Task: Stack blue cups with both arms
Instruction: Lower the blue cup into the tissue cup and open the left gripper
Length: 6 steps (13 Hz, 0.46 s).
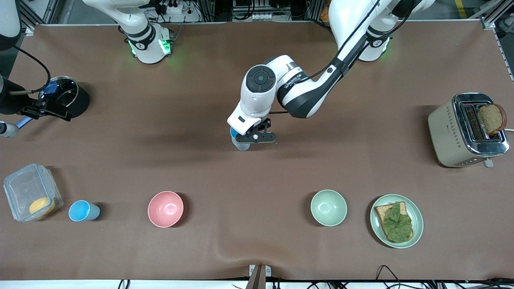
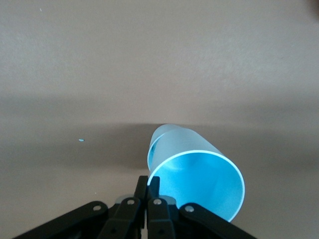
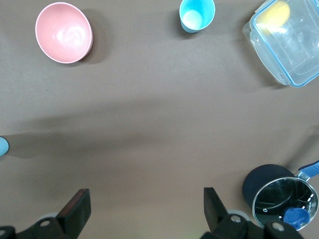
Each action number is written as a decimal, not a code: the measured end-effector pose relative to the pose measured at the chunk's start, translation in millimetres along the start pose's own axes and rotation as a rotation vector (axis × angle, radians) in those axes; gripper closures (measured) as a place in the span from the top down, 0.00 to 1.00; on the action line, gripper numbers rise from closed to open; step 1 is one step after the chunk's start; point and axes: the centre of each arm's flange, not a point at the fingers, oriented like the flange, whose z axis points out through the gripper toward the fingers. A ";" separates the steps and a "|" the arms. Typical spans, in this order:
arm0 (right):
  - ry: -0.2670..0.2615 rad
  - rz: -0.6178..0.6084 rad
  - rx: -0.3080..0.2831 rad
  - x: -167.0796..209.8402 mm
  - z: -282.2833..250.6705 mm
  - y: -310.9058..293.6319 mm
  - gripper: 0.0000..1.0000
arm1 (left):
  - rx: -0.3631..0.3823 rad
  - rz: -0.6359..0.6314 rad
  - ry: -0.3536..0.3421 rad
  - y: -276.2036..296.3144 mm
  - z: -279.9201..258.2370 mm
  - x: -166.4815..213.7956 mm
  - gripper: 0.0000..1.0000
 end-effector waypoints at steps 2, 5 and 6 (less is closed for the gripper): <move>-0.001 0.000 0.000 -0.1 0.1 0.0 1.00 | 0.015 0.001 -0.015 -2.3 12.2 -2.1 0.02; -0.002 0.000 0.000 -0.2 0.2 0.0 1.00 | 0.030 -0.015 -0.031 -3.5 24.6 -6.1 0.02; -0.003 0.000 0.000 -0.3 0.2 -0.1 1.00 | 0.032 -0.036 -0.033 -1.3 27.0 -9.3 0.03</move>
